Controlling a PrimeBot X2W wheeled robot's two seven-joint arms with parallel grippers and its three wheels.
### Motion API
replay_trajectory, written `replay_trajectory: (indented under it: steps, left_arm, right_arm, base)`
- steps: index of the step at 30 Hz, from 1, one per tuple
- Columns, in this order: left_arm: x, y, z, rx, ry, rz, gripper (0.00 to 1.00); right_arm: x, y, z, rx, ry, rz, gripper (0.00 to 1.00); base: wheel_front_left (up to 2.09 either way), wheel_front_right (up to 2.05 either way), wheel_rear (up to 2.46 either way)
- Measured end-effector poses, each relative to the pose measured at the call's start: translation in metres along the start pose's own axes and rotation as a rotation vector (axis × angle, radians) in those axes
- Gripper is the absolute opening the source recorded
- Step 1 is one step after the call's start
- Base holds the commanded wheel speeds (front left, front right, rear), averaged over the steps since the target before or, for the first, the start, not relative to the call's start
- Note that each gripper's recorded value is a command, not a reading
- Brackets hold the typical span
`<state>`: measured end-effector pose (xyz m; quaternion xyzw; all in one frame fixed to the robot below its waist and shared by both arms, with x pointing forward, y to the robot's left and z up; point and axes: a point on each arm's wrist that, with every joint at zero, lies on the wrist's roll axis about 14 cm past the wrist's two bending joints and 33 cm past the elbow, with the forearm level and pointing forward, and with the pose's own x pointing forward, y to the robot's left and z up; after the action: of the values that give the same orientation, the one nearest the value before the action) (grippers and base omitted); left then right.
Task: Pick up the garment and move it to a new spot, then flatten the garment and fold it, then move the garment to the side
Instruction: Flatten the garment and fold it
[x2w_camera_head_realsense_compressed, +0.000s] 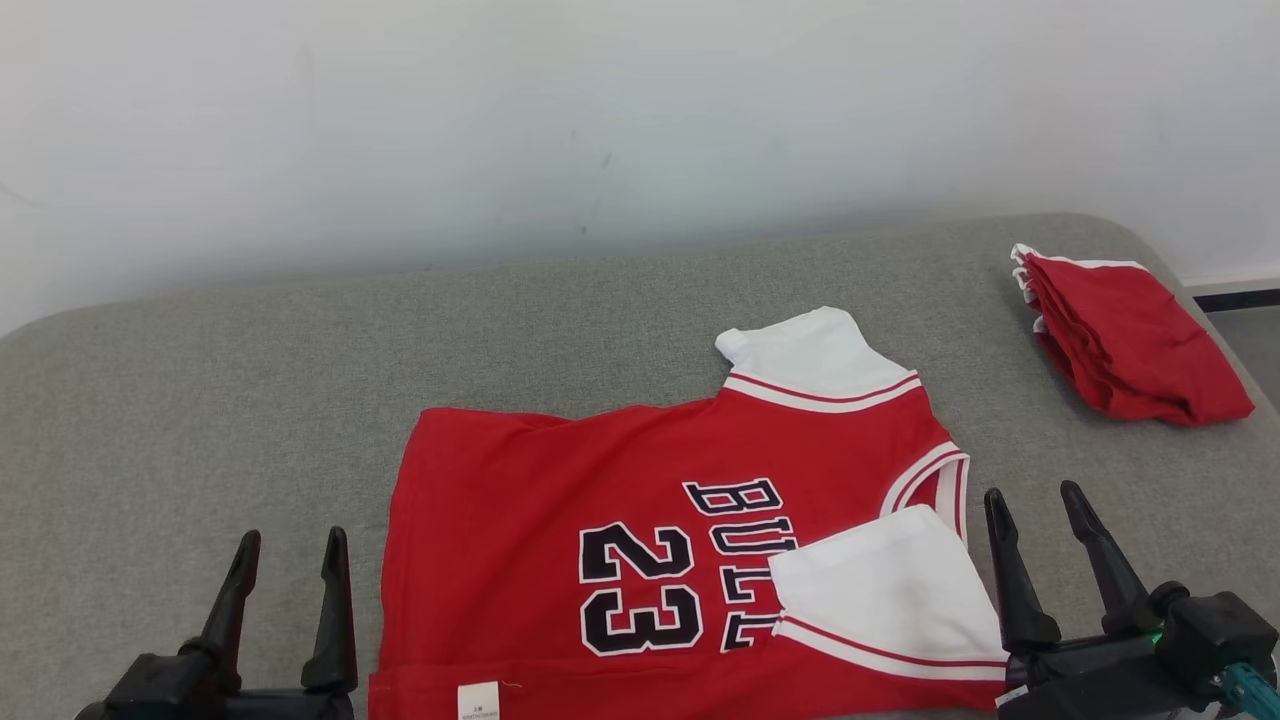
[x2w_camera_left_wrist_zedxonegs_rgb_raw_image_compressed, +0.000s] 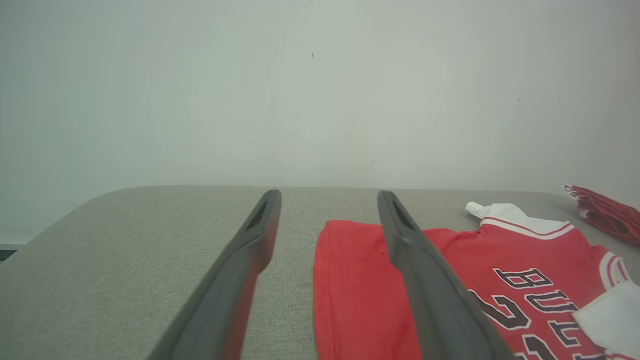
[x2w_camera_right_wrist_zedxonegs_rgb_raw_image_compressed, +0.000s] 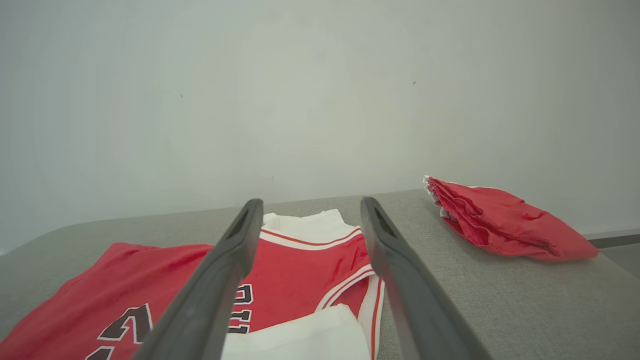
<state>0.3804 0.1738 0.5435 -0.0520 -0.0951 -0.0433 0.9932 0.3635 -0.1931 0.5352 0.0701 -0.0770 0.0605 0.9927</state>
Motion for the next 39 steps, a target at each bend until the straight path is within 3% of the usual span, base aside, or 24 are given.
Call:
replay_trajectory:
  steps: [39]
  left_arm:
    - [-0.015,0.009,-0.028,-0.004,0.086,0.033,1.0]
  right_arm:
    - [-0.017,-0.005,-0.026,-0.012,0.078,-0.035,1.0]
  base:
    - [0.0,0.0,0.0]
